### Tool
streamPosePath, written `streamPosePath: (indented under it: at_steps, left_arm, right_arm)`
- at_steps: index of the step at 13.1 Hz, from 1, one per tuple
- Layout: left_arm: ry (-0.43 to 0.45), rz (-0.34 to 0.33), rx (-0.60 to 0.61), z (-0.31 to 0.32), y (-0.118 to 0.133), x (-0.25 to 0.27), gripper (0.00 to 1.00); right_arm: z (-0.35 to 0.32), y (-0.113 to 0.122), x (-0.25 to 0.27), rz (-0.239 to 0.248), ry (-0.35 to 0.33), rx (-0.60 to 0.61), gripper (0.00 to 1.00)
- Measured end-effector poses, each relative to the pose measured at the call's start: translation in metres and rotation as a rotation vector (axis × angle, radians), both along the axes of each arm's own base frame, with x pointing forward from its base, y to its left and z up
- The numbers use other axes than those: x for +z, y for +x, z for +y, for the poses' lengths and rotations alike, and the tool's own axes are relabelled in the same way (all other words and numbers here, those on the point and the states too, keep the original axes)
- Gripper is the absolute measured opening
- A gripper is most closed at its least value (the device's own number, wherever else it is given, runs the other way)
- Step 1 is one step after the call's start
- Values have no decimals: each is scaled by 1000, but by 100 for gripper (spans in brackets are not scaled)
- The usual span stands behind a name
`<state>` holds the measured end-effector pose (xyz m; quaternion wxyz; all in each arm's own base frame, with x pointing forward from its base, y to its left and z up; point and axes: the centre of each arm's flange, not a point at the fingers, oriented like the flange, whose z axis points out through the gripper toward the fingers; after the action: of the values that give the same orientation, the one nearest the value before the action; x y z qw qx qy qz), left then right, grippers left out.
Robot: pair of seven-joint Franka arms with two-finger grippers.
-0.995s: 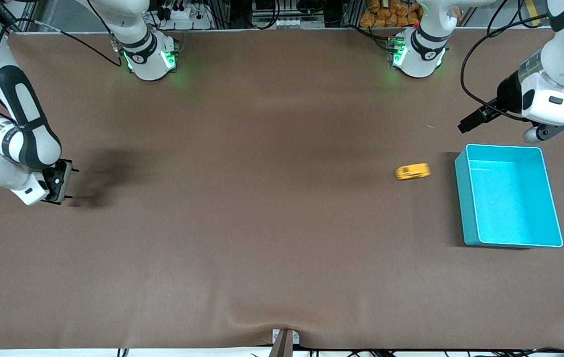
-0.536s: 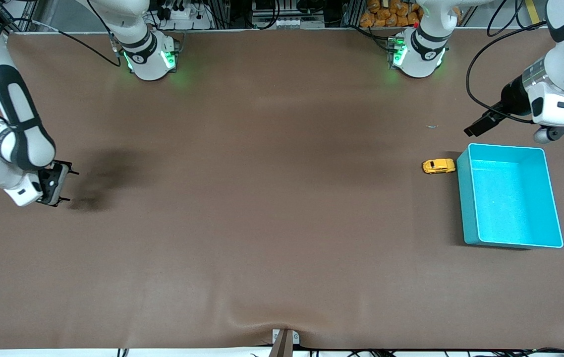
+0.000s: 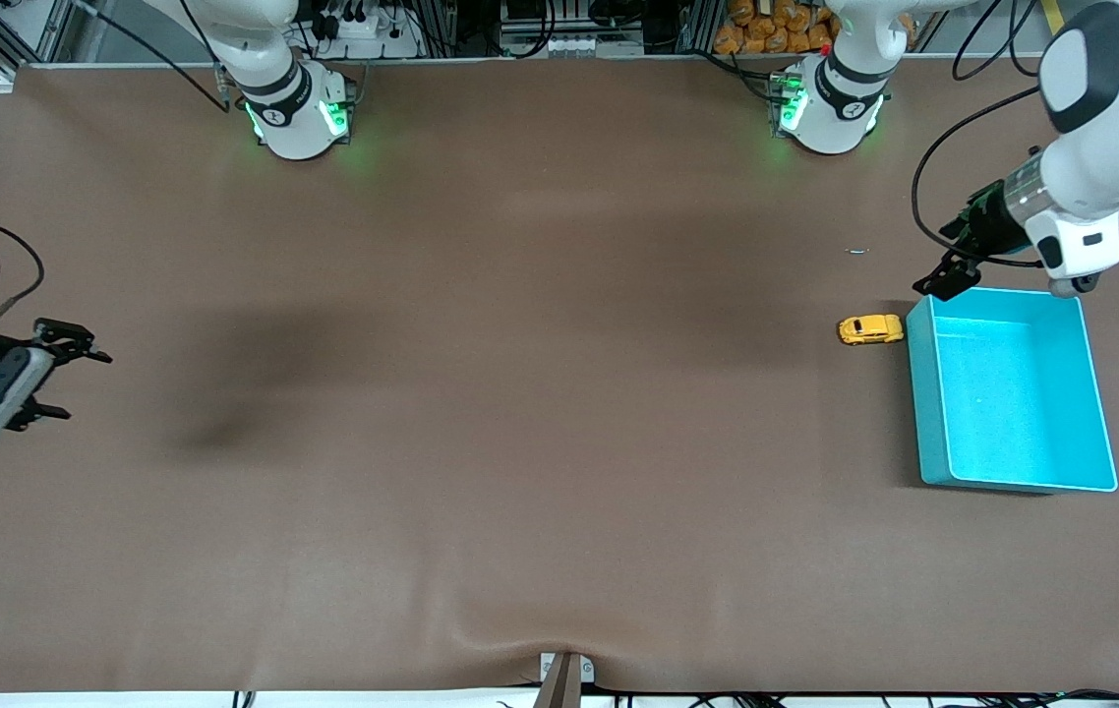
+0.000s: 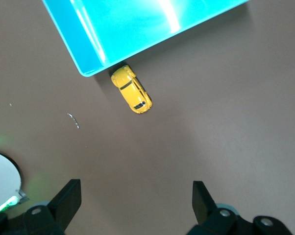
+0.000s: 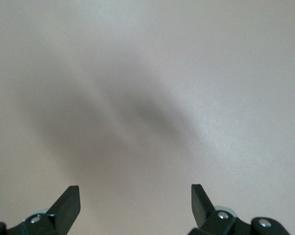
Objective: Wind and store yellow beetle car
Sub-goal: 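Raise the right gripper to rest while the left gripper approaches the car, then lower the left gripper onto the car beside the bin and close it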
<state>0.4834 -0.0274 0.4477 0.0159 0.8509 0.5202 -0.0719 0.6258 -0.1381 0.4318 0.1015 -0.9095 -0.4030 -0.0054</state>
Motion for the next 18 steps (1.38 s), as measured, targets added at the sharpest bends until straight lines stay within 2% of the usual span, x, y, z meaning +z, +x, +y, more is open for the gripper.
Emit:
streamPosePath:
  at_steps: [4, 7, 8, 10, 13, 15, 18]
  left_arm:
    - [21, 0, 149, 4, -10, -52, 100]
    - [29, 20, 201, 6, -14, -83, 100]
    - [30, 22, 211, 6, -13, -93, 100]
    - [32, 20, 222, 8, -14, -114, 100]
    - [35, 19, 251, 19, -18, -136, 100]
    - [35, 14, 275, 27, -18, -141, 100]
    - [38, 14, 305, 35, -21, -154, 100]
  right_arm:
    - [47, 1, 90, 103, -33, -310, 100]
    - [56, -4, 119, 177, -101, -584, 100]
    - [58, -5, 127, 185, -116, -674, 100]
    - [63, -7, 147, 169, -125, -771, 100]
    - [71, -23, 189, 113, -117, -852, 100]
    - [89, -32, 208, 72, -163, -866, 100]
    - [110, -33, 212, 51, -195, -847, 100]
